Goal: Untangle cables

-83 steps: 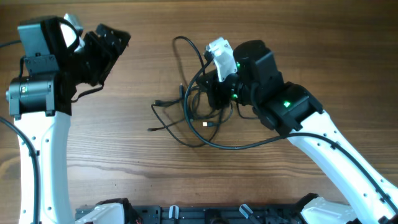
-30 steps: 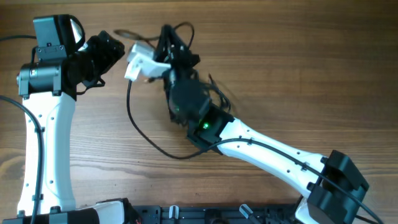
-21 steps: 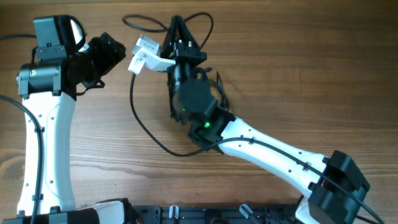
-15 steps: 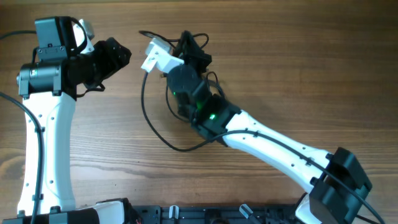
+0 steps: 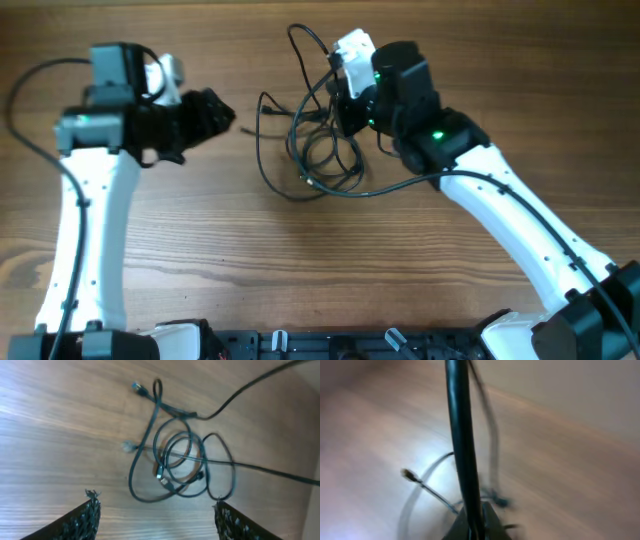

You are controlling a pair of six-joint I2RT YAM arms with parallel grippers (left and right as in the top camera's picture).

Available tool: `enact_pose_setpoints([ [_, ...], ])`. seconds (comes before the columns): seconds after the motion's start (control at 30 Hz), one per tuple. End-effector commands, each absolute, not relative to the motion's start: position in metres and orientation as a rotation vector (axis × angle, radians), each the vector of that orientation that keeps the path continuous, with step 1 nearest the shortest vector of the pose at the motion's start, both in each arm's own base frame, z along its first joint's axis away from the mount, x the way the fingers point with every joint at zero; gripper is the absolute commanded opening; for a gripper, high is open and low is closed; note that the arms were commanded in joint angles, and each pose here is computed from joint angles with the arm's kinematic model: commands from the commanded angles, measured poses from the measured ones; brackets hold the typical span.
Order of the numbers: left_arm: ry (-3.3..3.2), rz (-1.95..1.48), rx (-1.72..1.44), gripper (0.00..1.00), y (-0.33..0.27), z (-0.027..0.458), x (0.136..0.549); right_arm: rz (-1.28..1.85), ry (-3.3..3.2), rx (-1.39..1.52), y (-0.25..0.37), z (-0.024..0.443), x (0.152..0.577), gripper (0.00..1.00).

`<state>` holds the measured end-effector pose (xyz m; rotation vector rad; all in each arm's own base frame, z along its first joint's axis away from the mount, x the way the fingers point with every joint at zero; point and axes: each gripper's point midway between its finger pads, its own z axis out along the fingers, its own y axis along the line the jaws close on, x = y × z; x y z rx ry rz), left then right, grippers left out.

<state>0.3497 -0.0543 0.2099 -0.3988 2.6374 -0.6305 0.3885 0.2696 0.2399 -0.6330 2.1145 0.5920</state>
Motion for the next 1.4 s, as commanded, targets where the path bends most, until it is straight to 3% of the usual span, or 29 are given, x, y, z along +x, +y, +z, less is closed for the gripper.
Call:
enact_pose_setpoints([
  [0.0,2.709,-0.684,-0.385,0.75,-0.079,0.161,0.339,0.946,2.135,-0.651,0.295,0.256,0.355,0.04],
  [0.27,2.771,-0.593,-0.316,0.69,-0.117,0.087,0.350,1.059,2.132,-0.689,0.303,0.260,0.341,0.04],
  [0.5,2.776,-0.434,-0.581,0.60,-0.105,0.051,0.363,1.052,2.198,-0.685,0.299,0.249,0.335,0.04],
  [0.87,2.845,-0.161,-0.639,0.65,-0.075,0.022,0.345,1.049,2.192,-0.683,0.299,0.250,0.336,0.04],
  [1.0,2.923,-0.152,-0.655,0.63,-0.077,-0.003,0.335,0.894,2.170,-0.600,0.287,0.251,0.361,0.04],
  [1.2,2.945,-0.143,-0.660,0.62,-0.076,-0.008,0.330,0.610,2.001,-0.427,0.250,0.287,0.411,0.04],
  [1.37,2.952,-0.139,-0.662,0.62,-0.076,-0.008,0.328,0.443,1.804,-0.343,0.218,0.349,0.420,0.04],
])
